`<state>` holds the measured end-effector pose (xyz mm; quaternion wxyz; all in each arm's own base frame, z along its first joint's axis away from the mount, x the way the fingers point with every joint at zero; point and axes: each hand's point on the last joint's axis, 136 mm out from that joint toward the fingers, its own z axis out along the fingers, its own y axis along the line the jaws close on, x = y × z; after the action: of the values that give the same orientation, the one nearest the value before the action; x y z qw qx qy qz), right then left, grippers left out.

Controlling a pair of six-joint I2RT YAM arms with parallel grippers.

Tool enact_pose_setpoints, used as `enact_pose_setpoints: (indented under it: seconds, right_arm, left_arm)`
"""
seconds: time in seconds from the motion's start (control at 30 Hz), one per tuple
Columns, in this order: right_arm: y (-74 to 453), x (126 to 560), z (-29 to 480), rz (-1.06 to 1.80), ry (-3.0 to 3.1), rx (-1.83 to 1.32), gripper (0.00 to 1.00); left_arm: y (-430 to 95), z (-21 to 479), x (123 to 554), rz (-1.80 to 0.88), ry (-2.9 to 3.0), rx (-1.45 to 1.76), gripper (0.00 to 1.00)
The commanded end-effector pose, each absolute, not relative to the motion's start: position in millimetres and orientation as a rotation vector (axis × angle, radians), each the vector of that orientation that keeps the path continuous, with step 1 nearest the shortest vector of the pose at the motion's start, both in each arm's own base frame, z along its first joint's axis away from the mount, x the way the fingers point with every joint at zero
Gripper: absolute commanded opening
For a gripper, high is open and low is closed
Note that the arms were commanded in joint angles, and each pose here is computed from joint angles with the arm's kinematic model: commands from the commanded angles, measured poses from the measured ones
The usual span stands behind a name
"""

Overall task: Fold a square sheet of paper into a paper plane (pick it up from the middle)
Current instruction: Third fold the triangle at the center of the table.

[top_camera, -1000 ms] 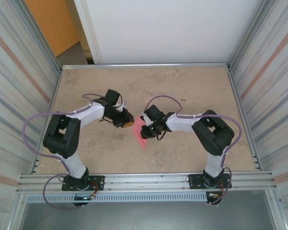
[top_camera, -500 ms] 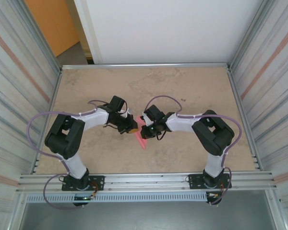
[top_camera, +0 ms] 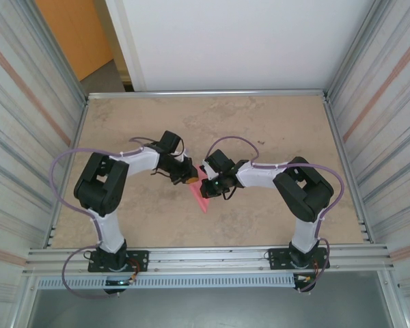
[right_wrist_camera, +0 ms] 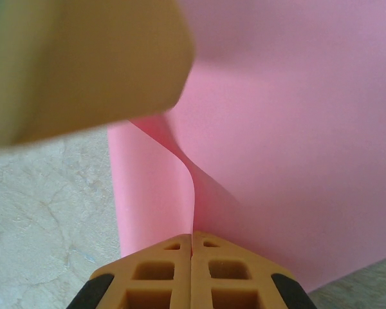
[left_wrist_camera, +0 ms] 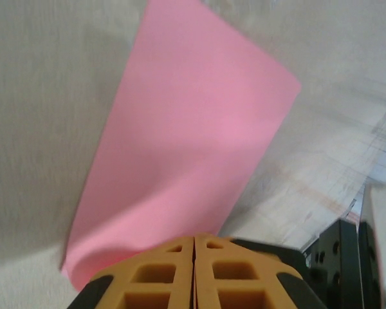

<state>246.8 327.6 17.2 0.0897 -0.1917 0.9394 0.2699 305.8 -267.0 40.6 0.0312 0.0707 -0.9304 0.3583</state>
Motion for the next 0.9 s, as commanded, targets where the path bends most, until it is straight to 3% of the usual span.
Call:
enact_pose_setpoints:
  seconds: [0.0, 0.87]
  right_arm:
    - [320, 248, 12, 0.759, 2.838, -0.527, 0.00]
    - [323, 254, 33, 0.788, 2.779, -0.527, 0.00]
  left_arm:
    - [-265, 33, 315, 1.048, -2.888, 0.183, 0.10]
    - [-248, -6, 305, 0.789, -2.869, 0.145, 0.08]
